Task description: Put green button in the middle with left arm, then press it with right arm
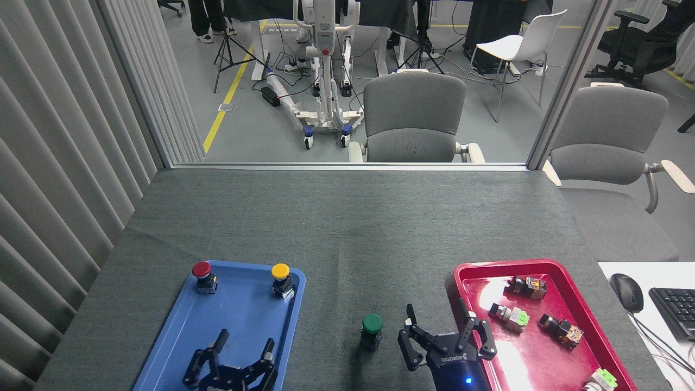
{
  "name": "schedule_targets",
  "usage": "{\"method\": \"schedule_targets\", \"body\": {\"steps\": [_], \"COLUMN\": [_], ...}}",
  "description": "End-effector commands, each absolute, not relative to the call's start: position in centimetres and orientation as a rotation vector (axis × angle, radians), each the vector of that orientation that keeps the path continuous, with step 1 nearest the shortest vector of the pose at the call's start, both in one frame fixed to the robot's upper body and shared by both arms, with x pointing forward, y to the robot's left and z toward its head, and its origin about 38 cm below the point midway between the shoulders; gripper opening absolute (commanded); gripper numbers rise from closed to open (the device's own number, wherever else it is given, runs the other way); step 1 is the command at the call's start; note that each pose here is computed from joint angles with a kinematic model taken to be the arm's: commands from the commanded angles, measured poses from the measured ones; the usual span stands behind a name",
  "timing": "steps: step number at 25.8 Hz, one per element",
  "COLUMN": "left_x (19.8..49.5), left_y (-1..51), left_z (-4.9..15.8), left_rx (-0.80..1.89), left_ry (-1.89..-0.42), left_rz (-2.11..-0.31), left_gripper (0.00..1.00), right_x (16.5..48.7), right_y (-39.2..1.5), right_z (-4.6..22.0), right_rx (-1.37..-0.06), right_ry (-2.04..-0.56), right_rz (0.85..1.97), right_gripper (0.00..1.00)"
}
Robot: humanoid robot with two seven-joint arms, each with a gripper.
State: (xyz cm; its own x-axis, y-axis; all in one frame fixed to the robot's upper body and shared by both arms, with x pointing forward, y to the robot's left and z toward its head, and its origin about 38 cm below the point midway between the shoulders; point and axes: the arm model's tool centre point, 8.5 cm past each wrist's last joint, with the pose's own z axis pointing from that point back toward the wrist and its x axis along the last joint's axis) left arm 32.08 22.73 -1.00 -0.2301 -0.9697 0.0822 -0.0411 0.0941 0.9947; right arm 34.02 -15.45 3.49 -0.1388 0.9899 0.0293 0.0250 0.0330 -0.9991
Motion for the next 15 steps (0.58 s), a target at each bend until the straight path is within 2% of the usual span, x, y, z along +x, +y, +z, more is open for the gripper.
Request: {"method": "schedule_targets", "body": {"steps": [1, 7, 13, 14, 15], "left_x": [31.1, 31.4, 31.7, 31.7, 31.7], "left_y": [25.6, 26.2, 27.2, 27.3, 27.6], "left_z": [-1.5, -1.1, -0.6, -0.6, -0.5], "left_rx": [1.111, 1.121, 1.139, 1.139, 1.144], "left_ry": [-1.377, -1.322, -1.309, -1.308, -1.303], "left_rz": [-1.255, -1.259, -1.267, -1.264, -1.26], "left_gripper": [0.99, 0.99, 0.99, 0.99, 0.99], "right_x": [34.6, 34.6, 34.4, 34.5, 34.5], "right_y": [-13.4, -10.4, -7.7, -7.6, -7.6], "right_z": [3.1, 2.6, 2.0, 1.6, 1.3], "right_rx": [-1.107, -1.07, -1.026, -1.021, -1.024], "right_ry": [-1.359, -1.388, -1.365, -1.352, -1.34], "right_rz": [1.296, 1.359, 1.445, 1.452, 1.457], "right_gripper": [0.92, 0.4, 0.05, 0.0, 0.0]}}
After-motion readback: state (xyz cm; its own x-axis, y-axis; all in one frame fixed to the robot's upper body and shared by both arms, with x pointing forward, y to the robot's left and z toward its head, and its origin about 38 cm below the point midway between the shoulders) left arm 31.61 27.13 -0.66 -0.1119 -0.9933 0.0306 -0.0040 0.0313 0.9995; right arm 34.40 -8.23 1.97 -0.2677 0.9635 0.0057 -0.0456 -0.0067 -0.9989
